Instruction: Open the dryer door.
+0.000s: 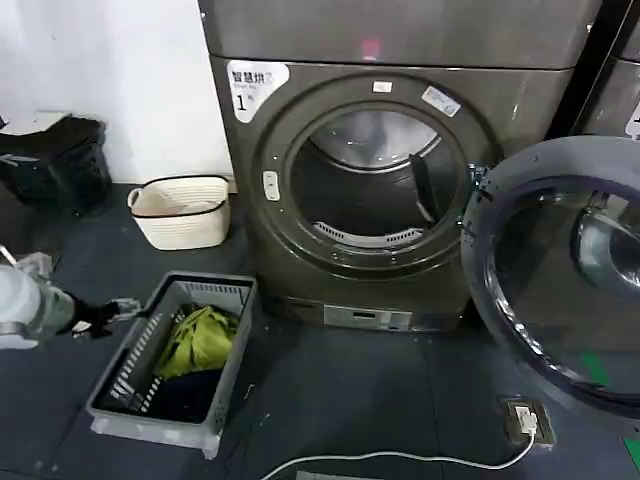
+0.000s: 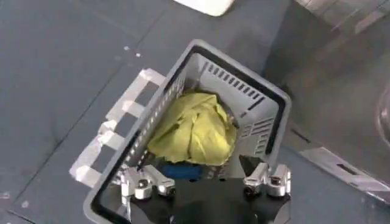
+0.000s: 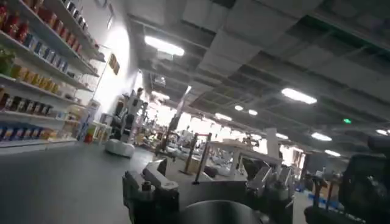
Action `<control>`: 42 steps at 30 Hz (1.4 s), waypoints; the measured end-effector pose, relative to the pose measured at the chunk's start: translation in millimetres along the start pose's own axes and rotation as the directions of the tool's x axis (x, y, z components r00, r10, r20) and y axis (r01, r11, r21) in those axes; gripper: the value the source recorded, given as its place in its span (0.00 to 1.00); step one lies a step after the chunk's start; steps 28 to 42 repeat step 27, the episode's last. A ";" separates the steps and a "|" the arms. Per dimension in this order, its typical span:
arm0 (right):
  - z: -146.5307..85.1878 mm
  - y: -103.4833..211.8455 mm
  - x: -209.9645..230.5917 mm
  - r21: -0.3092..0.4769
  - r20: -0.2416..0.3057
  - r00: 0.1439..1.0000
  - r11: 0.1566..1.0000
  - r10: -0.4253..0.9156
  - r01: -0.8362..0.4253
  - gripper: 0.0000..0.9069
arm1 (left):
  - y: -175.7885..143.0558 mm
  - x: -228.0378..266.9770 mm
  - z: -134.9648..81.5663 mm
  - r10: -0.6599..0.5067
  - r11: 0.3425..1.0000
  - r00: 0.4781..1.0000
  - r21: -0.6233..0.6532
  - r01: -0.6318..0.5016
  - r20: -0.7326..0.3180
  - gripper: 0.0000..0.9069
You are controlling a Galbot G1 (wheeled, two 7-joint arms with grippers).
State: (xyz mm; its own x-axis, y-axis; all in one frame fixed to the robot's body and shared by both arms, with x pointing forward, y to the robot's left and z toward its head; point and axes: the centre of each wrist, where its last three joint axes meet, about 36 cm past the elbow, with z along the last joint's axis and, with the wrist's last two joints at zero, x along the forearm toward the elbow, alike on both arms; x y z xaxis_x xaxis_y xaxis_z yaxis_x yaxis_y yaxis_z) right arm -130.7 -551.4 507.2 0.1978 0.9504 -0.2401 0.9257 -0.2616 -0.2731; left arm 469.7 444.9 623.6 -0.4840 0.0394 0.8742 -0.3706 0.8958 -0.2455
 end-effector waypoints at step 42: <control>2.5 -1.4 -0.3 0.006 -0.003 1.000 1.000 -0.001 0.001 1.00 | 0.9 -4.7 0.5 0.001 1.000 1.000 0.007 -0.001 -0.011 1.00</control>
